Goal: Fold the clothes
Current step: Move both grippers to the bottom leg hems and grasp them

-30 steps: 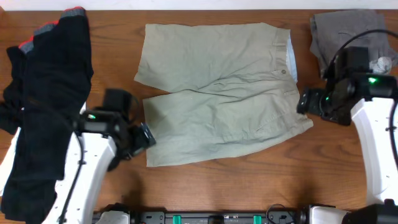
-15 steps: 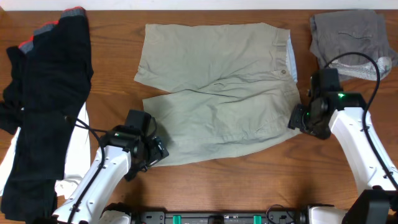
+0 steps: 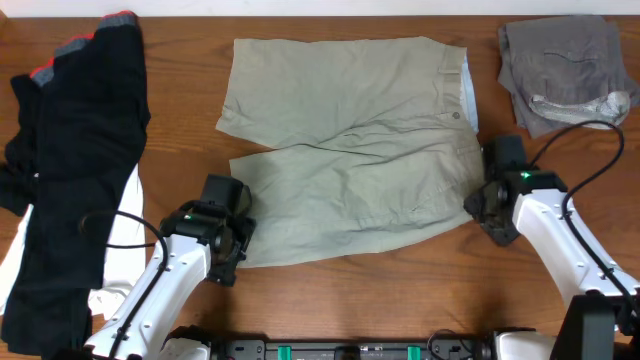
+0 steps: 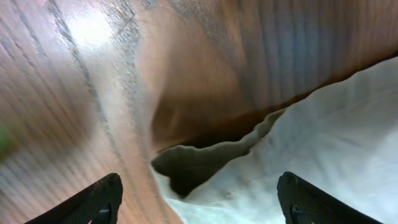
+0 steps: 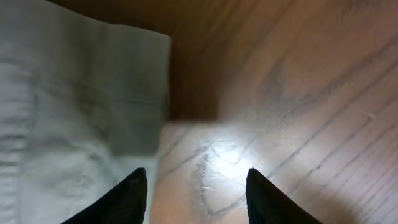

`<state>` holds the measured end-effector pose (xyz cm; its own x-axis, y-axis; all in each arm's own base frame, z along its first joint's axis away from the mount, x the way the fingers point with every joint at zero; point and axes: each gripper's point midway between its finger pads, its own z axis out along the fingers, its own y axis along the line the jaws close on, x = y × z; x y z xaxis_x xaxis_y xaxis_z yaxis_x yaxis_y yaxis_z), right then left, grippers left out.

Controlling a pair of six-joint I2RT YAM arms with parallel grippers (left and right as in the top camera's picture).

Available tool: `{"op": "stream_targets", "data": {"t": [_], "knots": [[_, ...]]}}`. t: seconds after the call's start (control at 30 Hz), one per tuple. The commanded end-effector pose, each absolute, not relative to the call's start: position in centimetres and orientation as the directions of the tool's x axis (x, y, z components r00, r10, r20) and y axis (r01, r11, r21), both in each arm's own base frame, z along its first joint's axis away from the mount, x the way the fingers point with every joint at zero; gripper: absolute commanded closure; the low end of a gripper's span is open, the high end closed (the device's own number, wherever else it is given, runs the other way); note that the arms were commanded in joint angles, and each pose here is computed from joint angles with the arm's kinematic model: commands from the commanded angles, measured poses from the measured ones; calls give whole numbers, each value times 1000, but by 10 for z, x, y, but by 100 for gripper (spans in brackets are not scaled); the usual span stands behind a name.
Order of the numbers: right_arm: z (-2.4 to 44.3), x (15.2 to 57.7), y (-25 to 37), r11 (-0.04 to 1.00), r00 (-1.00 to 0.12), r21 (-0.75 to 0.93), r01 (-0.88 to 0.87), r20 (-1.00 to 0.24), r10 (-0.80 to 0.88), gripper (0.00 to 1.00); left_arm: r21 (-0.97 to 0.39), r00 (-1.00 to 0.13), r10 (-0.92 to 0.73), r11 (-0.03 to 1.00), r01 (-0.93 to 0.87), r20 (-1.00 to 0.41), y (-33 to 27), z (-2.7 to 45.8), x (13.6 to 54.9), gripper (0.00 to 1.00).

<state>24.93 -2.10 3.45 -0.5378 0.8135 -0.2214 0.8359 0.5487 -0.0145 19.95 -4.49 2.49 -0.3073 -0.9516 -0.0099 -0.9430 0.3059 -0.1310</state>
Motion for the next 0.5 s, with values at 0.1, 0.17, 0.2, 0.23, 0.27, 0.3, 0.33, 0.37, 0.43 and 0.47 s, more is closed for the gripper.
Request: {"op": "stream_targets", "data": {"t": [0.1, 0.17, 0.2, 0.23, 0.27, 0.3, 0.33, 0.37, 0.43, 0.47], "knots": [[26, 243, -22, 511, -501, -21, 859, -234, 833, 51, -112, -236, -972, 234, -966, 12, -48, 20, 196, 22], [26, 243, -22, 511, -501, -21, 859, -234, 833, 51, -97, -236, -971, 232, -968, 31, -53, 17, 193, 22], [26, 243, -22, 511, -502, -21, 859, -234, 833, 51, -90, -242, -969, 237, -967, 50, -58, 14, 190, 22], [26, 242, -22, 512, -502, -22, 859, -233, 833, 50, -88, -253, -965, 247, -965, 70, -63, 12, 189, 22], [26, 242, -21, 514, -505, -23, 857, -233, 831, 50, -85, -264, -961, 257, -963, 84, -68, 11, 187, 22], [26, 242, -21, 515, -505, -22, 857, -231, 831, 50, -82, -272, -959, 265, -961, 84, -69, 10, 187, 22], [26, 242, -21, 515, -506, -22, 857, -229, 832, 50, -81, -276, -958, 270, -960, 81, -70, 9, 187, 22], [26, 242, -20, 516, -506, -18, 857, -224, 833, 51, -84, -280, -957, 274, -958, 72, -70, 7, 189, 22], [25, 242, -19, 516, -507, -16, 856, -220, 834, 51, -90, -283, -957, 277, -957, 70, -71, 4, 193, 22], [25, 242, -18, 517, -508, -17, 856, -216, 834, 51, -82, -283, -956, 277, -958, 79, -73, 2, 192, 22]]}}
